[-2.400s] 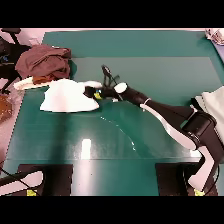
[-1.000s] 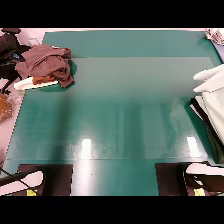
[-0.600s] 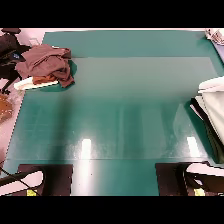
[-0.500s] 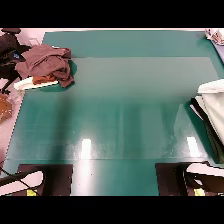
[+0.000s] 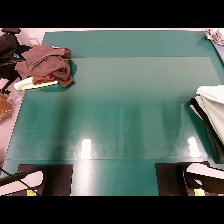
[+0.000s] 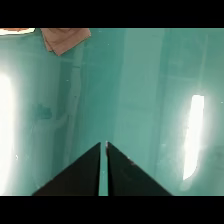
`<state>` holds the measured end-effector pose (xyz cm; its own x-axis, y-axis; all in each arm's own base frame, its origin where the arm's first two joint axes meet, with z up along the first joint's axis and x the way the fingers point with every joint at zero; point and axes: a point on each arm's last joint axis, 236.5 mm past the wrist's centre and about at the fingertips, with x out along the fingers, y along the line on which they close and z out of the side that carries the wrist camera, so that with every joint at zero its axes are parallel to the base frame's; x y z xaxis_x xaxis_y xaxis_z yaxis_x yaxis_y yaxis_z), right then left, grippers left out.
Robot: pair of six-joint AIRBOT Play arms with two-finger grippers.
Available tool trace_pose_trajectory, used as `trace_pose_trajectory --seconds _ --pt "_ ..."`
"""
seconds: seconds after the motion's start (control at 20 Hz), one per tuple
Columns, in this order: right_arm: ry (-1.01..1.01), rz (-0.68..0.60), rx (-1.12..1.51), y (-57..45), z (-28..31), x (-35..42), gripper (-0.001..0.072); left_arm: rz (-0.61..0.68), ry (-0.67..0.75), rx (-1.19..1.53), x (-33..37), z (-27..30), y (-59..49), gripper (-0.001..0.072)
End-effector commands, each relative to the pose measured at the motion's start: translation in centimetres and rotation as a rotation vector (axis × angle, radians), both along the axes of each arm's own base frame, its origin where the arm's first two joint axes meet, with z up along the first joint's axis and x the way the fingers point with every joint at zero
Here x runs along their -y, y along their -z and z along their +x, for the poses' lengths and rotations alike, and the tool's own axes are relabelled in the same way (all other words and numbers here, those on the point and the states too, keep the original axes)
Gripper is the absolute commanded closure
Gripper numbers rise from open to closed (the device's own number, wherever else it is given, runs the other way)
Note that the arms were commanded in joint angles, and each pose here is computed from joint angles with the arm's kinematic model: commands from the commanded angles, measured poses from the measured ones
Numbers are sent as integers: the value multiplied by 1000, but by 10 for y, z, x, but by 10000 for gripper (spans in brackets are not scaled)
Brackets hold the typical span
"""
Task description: Fold the shirts.
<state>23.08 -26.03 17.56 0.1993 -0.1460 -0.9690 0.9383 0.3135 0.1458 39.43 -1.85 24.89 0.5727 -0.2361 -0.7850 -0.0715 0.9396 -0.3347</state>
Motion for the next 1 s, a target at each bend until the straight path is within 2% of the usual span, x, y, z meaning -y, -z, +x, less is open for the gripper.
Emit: trace_pose_trajectory --seconds 0.0,0.1,0.25,0.3,0.4,0.5,0.55,0.65,0.75,0.85,0.95 --pt "116 -29 -242 38 -55 22 688 10 12 7 0 1 0 634" --pt "157 7 -331 59 -82 26 687 10 7 25 -1 4 -3 634" --pt "207 130 -415 90 -122 18 682 10 2 42 -1 7 -5 633" --pt "201 167 -438 99 -135 15 659 10 2 42 -1 7 -5 633" --pt "234 185 -519 107 -169 18 483 15 8 46 -2 8 -6 633" --pt "243 144 -585 97 -192 29 132 25 21 52 -2 8 -6 633" --pt "245 96 -587 85 -194 39 36 26 20 55 -2 9 -6 633" --pt "228 -47 -441 50 -161 65 19 26 16 70 -2 12 -9 633" --pt "70 -221 -81 -7 -66 80 22 42 32 92 -3 15 -11 633" --pt "-257 -351 323 -81 45 40 115 43 30 106 -3 17 -13 634" --pt "-656 -398 652 -145 122 -61 269 44 31 118 -2 12 -19 635"
